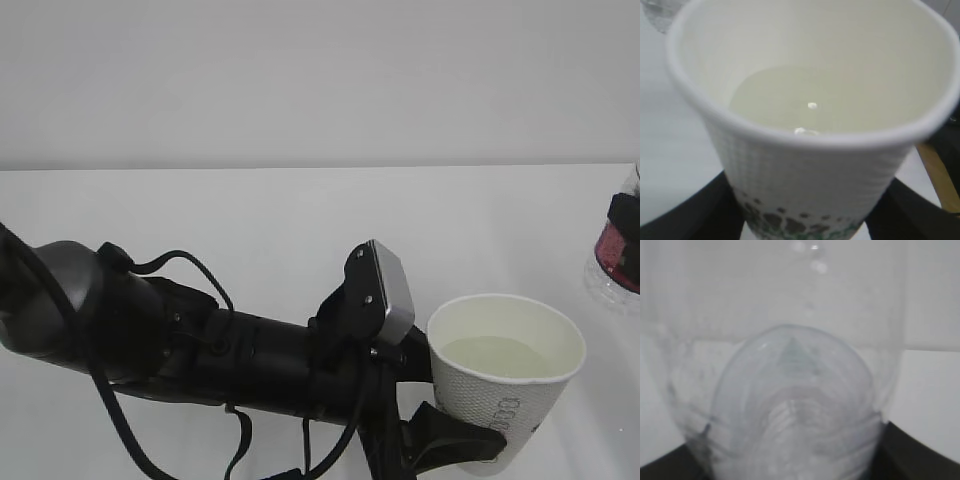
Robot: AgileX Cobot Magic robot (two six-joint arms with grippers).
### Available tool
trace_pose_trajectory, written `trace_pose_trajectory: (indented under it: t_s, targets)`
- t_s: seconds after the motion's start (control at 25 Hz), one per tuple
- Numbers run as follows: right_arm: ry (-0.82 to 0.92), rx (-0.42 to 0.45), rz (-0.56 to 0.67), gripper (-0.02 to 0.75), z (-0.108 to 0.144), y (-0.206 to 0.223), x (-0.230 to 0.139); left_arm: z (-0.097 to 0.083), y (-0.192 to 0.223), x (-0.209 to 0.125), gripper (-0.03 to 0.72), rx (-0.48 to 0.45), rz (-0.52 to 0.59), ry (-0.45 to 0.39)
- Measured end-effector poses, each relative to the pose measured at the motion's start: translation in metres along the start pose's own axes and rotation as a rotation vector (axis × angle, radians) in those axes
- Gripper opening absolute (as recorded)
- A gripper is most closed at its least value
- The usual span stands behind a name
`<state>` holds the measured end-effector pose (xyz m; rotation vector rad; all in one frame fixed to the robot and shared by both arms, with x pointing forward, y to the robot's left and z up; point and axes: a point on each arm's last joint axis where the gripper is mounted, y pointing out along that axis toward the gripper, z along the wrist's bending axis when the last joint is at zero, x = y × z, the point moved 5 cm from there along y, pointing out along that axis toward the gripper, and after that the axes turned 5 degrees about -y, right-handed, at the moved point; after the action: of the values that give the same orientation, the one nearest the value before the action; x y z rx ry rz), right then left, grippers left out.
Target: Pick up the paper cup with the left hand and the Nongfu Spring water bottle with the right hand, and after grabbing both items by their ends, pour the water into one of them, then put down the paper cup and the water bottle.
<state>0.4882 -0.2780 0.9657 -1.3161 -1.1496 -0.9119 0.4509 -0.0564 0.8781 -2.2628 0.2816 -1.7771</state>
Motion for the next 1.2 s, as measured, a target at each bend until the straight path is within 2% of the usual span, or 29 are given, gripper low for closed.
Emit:
trace_pose_trajectory:
  t_s: [0.68, 1.0, 1.2]
  targets:
    - [0.070, 0.002, 0.050, 0.421, 0.002, 0.022, -0.023, 0.000, 0.000, 0.000, 0.492, -0.001, -0.002, 0.000]
    - [0.083, -0.005, 0.024, 0.421, 0.002, 0.033, -0.029, 0.000, 0.000, 0.000, 0.492, -0.002, -0.002, 0.000]
    - [0.090, -0.012, 0.061, 0.421, 0.001, 0.037, -0.040, 0.000, 0.000, 0.000, 0.492, -0.003, -0.003, 0.000]
